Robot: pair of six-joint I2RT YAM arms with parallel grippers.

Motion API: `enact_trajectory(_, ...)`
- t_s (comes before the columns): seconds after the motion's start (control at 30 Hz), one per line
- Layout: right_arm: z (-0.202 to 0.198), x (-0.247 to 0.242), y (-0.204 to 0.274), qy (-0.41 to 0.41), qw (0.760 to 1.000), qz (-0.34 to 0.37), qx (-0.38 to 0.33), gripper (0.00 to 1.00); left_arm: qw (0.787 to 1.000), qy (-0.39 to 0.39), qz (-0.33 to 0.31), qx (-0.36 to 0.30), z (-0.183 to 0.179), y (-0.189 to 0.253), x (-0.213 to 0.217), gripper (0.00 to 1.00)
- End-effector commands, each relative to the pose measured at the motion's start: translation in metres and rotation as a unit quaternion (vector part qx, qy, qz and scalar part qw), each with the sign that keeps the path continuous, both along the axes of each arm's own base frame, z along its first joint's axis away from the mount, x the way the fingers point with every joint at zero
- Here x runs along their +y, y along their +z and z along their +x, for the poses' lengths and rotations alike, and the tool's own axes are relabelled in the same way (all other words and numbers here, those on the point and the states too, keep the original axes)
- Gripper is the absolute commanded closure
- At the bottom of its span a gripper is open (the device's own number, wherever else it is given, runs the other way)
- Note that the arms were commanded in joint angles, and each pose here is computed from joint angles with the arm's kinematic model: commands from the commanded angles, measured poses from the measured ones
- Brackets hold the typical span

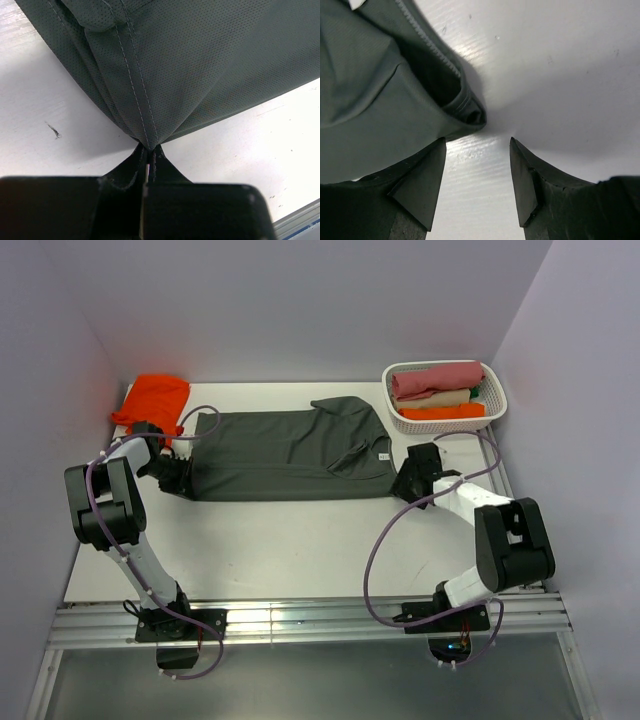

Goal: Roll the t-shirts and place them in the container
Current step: Fold the tshirt

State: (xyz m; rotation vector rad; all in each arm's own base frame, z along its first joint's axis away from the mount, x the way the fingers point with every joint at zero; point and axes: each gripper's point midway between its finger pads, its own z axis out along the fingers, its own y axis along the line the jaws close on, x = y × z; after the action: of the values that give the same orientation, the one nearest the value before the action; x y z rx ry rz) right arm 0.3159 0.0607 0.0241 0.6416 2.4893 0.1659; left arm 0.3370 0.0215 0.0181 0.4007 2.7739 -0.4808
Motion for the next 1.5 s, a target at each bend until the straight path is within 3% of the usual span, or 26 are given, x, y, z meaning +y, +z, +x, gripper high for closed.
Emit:
enact_trajectory(0.0, 0.027, -0.006, 0.007, -0.029, 0.999, 0.008, -0.029, 0.39, 0.999, -0.009, 0.019, 0.028, -0.016, -0.007, 0.006, 1.0)
enact_trajectory(0.23, 0.039, -0.008, 0.006, -0.035, 0.999, 0.012, -0.031, 0.47, 0.999, -0.007, 0.022, 0.032, -0.015, -0.009, 0.007, 1.0)
enact_trajectory(0.37, 0.042, -0.007, 0.005, -0.029, 0.999, 0.01, -0.024, 0.62, 0.999, -0.006, 0.025, 0.032, -0.014, -0.01, 0.009, 1.0)
enact_trajectory(0.4, 0.041, -0.007, 0.003, -0.029, 0.999, 0.01, -0.02, 0.75, 0.999, -0.005, 0.026, 0.032, -0.013, -0.01, 0.009, 1.0)
enact_trajectory(0.47, 0.039, -0.008, 0.002, -0.027, 0.999, 0.007, -0.014, 0.89, 0.999, -0.006, 0.025, 0.033, -0.014, -0.01, 0.008, 1.0)
enact_trajectory(0.6, 0.034, -0.011, 0.01, -0.027, 1.0, 0.0, -0.015, 0.98, 0.999, -0.006, 0.026, 0.035, -0.016, -0.01, 0.008, 1.0)
enact_trajectory(1.07, -0.04, -0.019, 0.041, 0.0, 1.0, -0.02, 0.003, 1.0, 0.997, -0.03, 0.063, 0.028, -0.058, 0.003, 0.011, 1.0)
enact_trajectory(1.47, -0.099, 0.009, 0.056, 0.011, 1.0, 0.019, -0.012, 0.99, 0.996, -0.05, 0.074, 0.014, -0.093, 0.022, 0.007, 1.0)
